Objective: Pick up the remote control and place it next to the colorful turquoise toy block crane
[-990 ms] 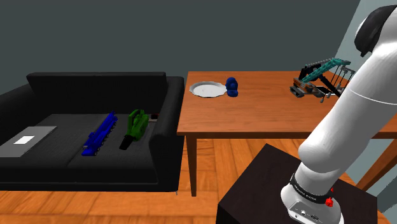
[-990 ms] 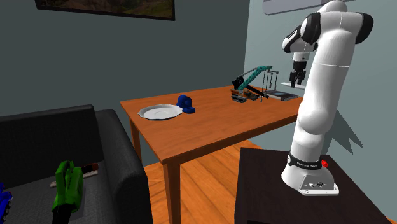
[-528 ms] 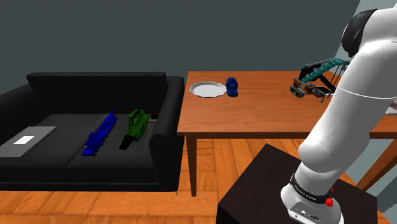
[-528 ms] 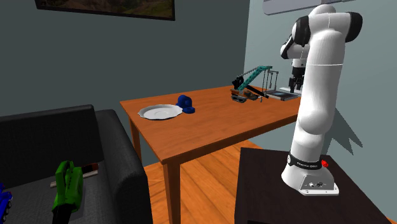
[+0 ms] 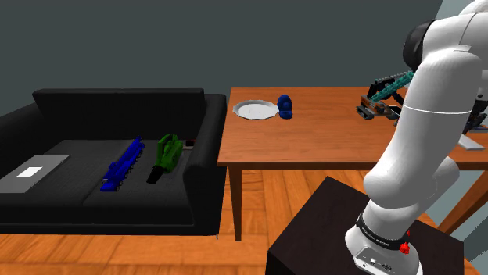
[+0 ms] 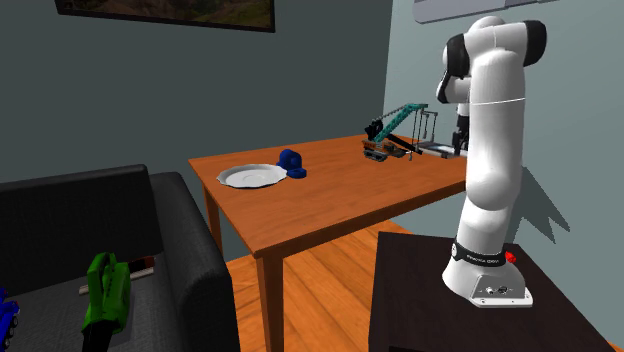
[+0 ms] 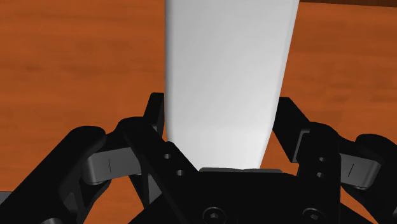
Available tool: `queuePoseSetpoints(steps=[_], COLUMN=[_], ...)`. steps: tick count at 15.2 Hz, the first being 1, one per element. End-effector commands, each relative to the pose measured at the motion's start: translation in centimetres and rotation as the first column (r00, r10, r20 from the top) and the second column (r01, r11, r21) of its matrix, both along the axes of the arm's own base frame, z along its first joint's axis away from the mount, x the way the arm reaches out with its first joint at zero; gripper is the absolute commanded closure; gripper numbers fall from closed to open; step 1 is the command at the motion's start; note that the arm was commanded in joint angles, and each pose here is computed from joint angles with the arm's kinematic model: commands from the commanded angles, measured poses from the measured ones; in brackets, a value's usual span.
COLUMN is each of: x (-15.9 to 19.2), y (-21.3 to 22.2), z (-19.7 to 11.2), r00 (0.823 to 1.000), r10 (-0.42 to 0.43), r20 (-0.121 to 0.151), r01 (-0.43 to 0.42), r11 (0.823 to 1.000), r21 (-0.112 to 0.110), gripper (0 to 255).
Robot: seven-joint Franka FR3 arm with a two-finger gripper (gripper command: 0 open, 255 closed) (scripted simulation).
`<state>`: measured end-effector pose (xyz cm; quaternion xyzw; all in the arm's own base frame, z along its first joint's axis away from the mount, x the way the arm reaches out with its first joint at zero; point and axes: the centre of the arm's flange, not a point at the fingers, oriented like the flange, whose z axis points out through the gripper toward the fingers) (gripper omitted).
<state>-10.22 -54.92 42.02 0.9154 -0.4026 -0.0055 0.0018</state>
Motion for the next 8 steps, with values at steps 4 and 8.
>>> queuePoseSetpoints(steps=[4,8], x=[0.0,0.0], y=[0.1,0.1], z=[-2.7,-4.8], r00=[1.0,1.0], r10=[0.0,0.0], r20=[0.0,0.0], r01=[0.0,0.0], r11=[1.0,1.0], r21=[-0.001,-0.001], gripper=[255,255])
